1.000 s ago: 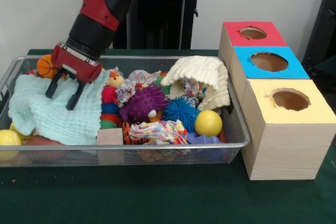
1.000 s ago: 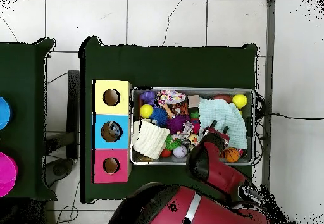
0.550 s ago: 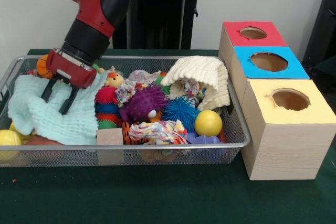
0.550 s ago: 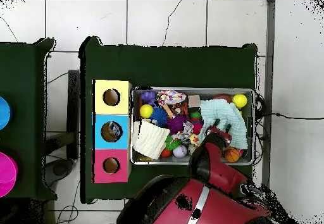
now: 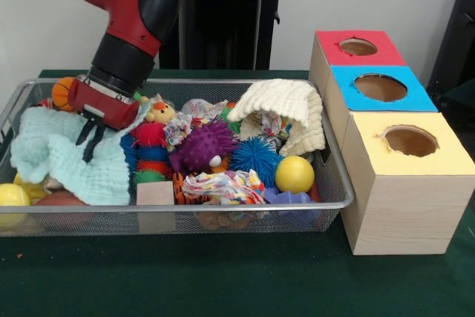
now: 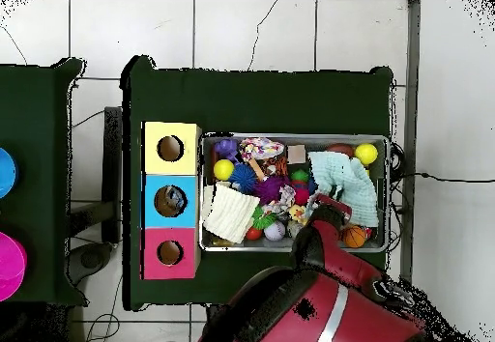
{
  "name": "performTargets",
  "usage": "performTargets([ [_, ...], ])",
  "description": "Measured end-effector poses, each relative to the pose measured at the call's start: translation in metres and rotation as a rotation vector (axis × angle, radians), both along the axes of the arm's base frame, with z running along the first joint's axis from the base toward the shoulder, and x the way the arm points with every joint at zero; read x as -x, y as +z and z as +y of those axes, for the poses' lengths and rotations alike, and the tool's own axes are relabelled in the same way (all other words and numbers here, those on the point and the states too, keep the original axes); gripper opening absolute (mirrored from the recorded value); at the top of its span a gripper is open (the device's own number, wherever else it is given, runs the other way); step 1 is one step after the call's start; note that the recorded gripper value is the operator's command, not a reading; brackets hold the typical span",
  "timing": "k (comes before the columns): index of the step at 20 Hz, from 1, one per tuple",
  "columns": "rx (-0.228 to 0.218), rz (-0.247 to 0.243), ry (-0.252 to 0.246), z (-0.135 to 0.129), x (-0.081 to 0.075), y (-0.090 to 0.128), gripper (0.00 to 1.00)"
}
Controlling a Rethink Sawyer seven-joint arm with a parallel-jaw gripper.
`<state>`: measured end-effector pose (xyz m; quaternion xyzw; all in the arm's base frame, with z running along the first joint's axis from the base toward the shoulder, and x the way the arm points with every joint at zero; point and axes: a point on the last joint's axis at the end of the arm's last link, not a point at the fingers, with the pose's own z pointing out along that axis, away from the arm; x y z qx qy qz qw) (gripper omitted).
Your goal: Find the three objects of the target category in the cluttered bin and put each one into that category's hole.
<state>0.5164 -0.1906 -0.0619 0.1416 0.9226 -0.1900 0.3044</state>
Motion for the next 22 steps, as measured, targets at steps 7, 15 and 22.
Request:
performTargets([
  [7, -0.027, -0.035, 0.041, 0.025, -0.009, 0.031, 0.00],
  [15, -0.023, -0.098, 0.182, 0.096, -0.018, 0.107, 0.00],
  [22, -0.139, -0.078, 0.221, 0.128, -0.021, 0.109, 0.00],
])
